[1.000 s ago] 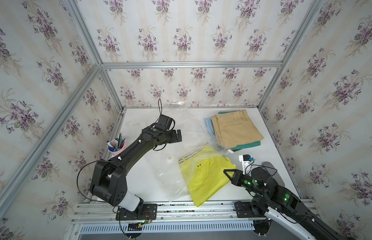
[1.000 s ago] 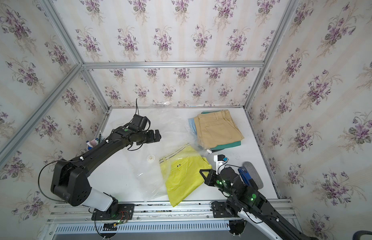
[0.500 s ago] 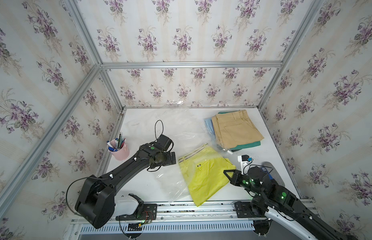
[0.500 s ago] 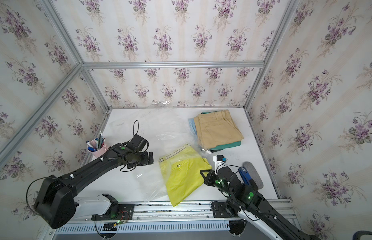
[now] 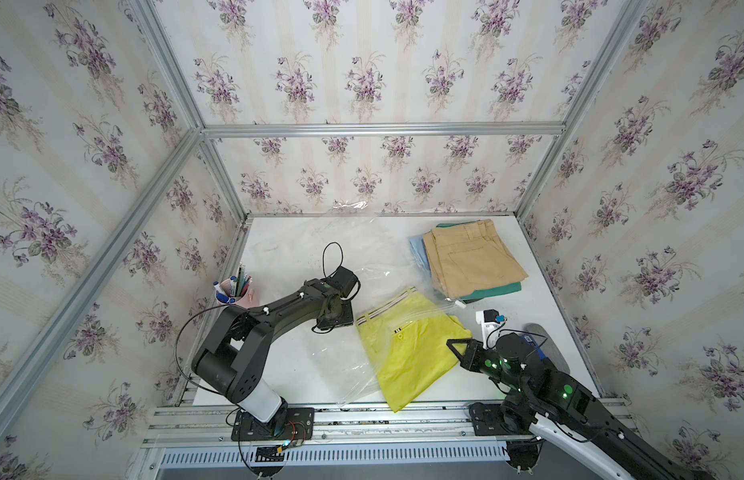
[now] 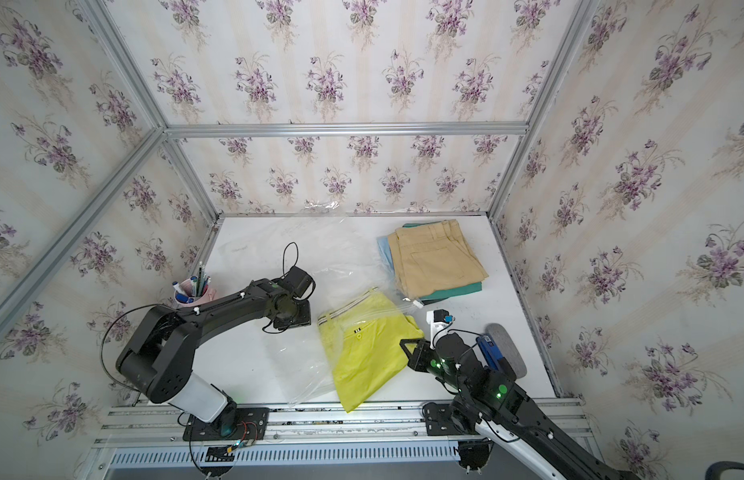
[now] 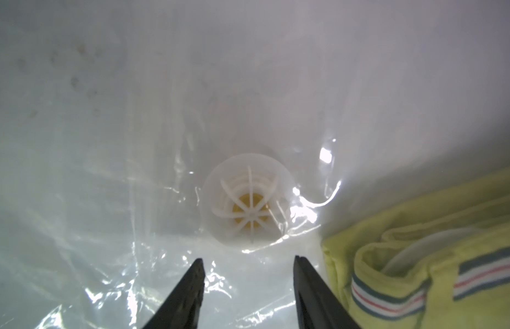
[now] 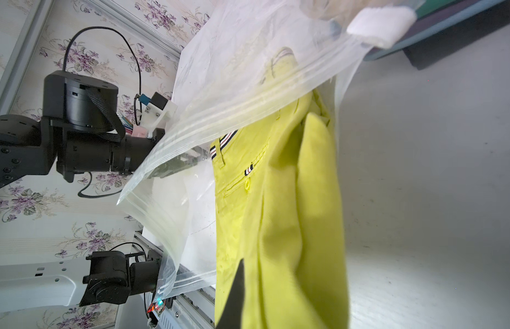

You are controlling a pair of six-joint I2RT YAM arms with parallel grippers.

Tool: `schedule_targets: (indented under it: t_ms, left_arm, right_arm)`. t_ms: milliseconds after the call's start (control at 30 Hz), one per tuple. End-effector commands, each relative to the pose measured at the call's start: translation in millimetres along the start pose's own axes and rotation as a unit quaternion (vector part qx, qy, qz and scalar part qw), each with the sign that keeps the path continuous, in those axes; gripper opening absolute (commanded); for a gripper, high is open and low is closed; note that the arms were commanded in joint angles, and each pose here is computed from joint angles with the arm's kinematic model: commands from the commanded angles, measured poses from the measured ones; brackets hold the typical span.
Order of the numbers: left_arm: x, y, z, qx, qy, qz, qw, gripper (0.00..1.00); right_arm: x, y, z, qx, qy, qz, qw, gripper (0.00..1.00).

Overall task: Take the trousers out of the vacuum bag
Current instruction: Take out the trousers from the vacuum bag.

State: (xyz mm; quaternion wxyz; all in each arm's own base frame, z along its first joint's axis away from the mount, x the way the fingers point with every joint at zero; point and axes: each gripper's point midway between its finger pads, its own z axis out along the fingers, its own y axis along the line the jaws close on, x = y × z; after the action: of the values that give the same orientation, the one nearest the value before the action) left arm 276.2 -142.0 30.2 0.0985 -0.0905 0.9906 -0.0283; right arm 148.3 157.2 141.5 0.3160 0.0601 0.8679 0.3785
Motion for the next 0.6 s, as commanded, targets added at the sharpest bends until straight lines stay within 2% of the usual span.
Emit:
schedule_targets:
  t_ms: [0, 100, 200, 567]
  left_arm:
    - [-5.8, -3.7, 7.0, 0.0, -0.005, 0.0, 1.0, 0.45]
    - [-7.4, -6.1, 14.8, -0.002, -0.003, -0.001, 1.0, 0.44]
    - [-10.0, -4.9, 19.9, -0.012, -0.002, -0.003, 1.0, 0.38]
    - [-44.0, 10.7, 28.9, -0.032, -0.024, -0.027, 0.999, 0.36]
  right_arm:
    - [-12.0, 8.5, -1.3, -0.015, -0.028, 0.0, 0.999, 0.0]
    - [-12.3, 7.6, -1.1, -0.013, -0.03, 0.0, 0.999, 0.0]
    - [-12.1, 7.1, -1.0, -0.013, -0.03, 0.0, 0.999, 0.0]
    - [-7.1, 10.2, 1.8, -0.034, -0.023, 0.007, 0.999, 0.0]
